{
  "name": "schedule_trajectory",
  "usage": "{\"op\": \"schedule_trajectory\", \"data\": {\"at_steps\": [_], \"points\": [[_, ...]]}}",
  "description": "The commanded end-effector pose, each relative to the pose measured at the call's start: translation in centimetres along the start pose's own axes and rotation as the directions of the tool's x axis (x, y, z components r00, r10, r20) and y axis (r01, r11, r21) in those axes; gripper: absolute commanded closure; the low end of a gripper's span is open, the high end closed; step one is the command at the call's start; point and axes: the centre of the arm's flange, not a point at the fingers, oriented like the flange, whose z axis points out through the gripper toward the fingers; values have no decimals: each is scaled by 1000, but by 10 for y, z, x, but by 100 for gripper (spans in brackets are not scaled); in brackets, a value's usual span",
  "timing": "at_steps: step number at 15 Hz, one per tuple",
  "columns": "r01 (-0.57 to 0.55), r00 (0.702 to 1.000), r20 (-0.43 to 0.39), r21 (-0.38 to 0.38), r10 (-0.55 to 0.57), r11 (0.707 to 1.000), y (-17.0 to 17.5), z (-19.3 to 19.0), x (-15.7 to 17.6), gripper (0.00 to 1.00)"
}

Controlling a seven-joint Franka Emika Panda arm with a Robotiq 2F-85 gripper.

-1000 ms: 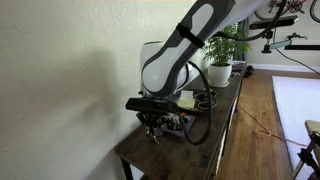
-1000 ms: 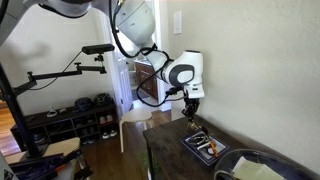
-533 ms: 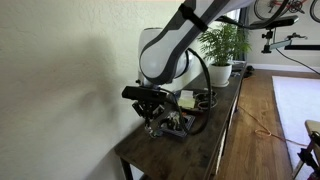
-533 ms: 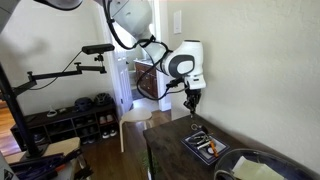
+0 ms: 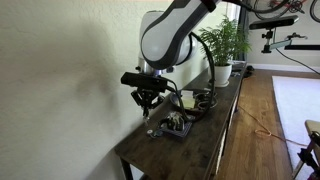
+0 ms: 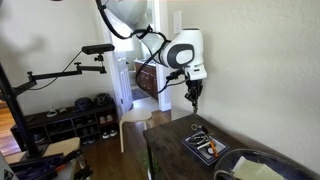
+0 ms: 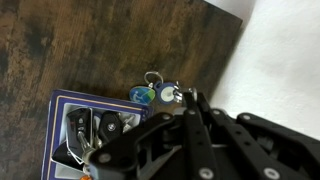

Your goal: Pick the keys on the table and put them on the box

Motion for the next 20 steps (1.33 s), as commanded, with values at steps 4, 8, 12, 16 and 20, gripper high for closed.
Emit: {"op": "schedule_trajectory", "data": {"at_steps": [4,8,12,16,20], "points": [[-43,998,-35,24,44,999,31,-41,15,96],[-77,995,-57,17,78,997,46,-53,28,96],[-116,991,-72,-5,115,993,66,-56,39,96],[-157,985,-75,-34,155,987,86,-46,51,96],[-176,983,-72,-69,171,982,97,-29,61,96]]}}
